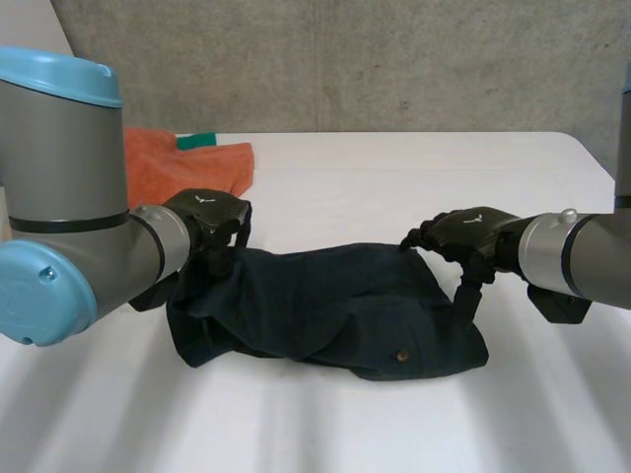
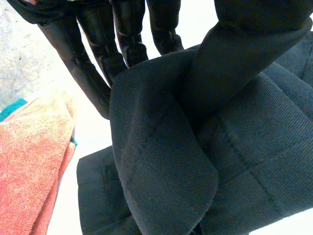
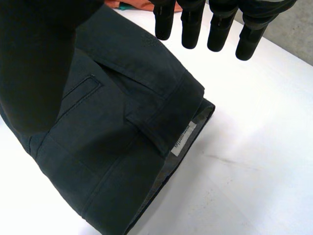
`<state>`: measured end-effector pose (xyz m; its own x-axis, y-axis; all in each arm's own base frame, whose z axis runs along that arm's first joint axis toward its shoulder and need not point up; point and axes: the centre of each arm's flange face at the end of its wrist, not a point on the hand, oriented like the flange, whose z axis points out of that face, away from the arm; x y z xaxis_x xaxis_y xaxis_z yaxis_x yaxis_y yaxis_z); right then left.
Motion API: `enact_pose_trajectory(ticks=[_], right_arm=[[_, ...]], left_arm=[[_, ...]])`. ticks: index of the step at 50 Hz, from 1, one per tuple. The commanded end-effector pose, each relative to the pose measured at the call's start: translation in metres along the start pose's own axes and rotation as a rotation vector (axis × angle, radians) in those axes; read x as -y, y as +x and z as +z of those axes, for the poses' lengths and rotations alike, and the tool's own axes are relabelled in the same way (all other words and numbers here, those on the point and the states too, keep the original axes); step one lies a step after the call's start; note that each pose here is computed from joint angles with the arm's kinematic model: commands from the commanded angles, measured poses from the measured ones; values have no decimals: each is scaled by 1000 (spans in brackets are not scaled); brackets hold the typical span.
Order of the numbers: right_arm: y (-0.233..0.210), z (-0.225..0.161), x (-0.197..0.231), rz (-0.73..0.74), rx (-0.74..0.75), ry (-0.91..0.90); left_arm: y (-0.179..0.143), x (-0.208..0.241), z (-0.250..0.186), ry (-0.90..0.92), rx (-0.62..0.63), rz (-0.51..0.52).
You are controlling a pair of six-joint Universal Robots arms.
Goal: Fold the laundry.
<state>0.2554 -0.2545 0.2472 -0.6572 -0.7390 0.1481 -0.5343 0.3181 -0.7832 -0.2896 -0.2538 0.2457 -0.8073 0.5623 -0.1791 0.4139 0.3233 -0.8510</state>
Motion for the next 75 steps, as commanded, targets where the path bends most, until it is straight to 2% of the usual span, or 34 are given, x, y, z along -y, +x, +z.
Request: enact_pose_trajectory(ticks=[1,8,12,16,21,22,25,26,29,30,33,40,44,49,53,56,64,75], right_arm=[[-21,21,-6,-65,5,5],[-28,76,-24,-86,-44,-1],[-33,96,-32,-74,-24,-25],[-21,105,-11,-66,-66,59],[26,94,65,-22,-246,438],[42,82,93,10,-318,603],[63,54,130,68,-425,840],[74,28,154,93,-490,994],[80,5,171,101,-549,1115],[83,-2,171,86,-557,1110],[74,0,167,48,-506,1062],[50,35,120,8,-349,813],[34,65,76,-8,-276,640],[8,104,0,-33,-179,386],[-12,120,-50,-70,-108,215],[-19,119,-70,-110,-80,122],[-26,83,-60,-127,-54,91],[-6,22,-15,-116,-154,218]], left_arm=[[0,-2,1,-1,3,7],[2,-4,8,-7,-1,10],[2,-1,15,10,0,15],[0,16,26,82,11,28],[-15,81,31,359,69,39],[-22,113,25,507,93,35],[-35,159,8,737,127,17],[-42,185,-7,877,136,-8],[-51,207,-24,1015,133,-64],[-55,213,-29,1055,122,-105],[-58,212,-28,1060,96,-144],[-50,167,16,860,43,-121],[-43,118,51,689,23,-101],[-31,37,97,444,2,-65],[-23,-12,118,289,-7,-22],[-15,-37,119,177,-30,10],[-3,-31,82,81,-64,72],[-18,-9,21,142,40,76]])
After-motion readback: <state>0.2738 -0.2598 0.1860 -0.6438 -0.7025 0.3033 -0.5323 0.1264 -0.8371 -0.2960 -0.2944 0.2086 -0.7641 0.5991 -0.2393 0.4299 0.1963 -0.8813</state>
